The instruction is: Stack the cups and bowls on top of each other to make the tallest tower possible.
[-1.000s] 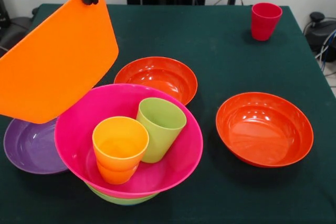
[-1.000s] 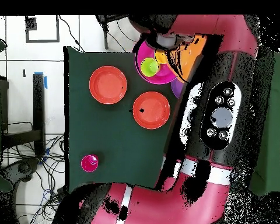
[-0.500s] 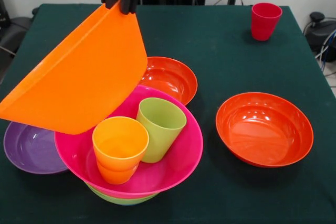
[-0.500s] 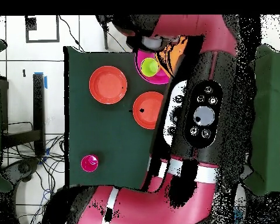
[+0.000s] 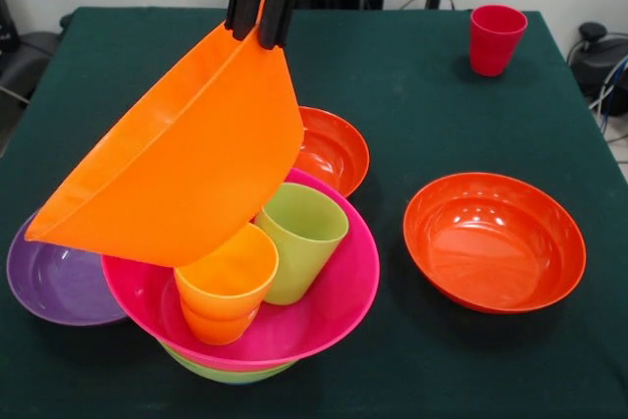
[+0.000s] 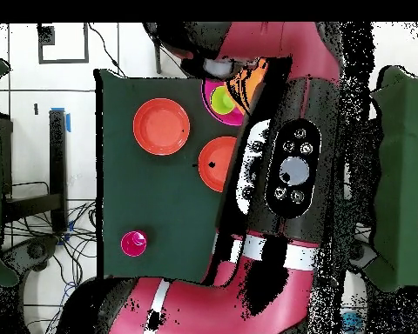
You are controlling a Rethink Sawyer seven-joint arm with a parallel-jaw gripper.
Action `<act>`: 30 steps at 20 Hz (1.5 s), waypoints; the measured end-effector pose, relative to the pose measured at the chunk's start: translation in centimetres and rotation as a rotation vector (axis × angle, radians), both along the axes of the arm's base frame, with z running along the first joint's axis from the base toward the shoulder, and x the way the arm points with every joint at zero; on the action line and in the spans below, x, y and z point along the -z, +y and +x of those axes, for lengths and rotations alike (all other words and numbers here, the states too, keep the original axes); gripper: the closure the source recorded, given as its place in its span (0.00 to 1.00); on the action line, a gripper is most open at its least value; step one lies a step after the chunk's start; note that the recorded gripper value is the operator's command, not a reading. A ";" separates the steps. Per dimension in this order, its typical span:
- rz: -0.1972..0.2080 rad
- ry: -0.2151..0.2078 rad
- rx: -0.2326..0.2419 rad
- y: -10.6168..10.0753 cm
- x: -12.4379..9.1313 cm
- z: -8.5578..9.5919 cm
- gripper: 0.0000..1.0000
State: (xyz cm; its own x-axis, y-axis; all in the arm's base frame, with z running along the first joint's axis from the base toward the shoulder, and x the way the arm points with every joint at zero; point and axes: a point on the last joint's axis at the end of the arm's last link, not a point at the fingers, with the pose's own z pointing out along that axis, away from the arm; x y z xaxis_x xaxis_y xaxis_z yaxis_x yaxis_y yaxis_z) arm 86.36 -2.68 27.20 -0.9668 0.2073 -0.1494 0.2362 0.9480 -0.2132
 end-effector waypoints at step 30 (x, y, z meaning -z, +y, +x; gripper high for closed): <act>-0.054 -0.015 -0.013 -0.9 4.4 -0.1 1.00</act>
State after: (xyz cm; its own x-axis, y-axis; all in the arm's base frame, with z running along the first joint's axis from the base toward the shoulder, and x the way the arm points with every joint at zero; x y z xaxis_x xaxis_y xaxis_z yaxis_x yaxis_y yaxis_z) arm 86.21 -3.59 22.76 -0.9670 0.1857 -0.1744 0.2271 0.9384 -0.2604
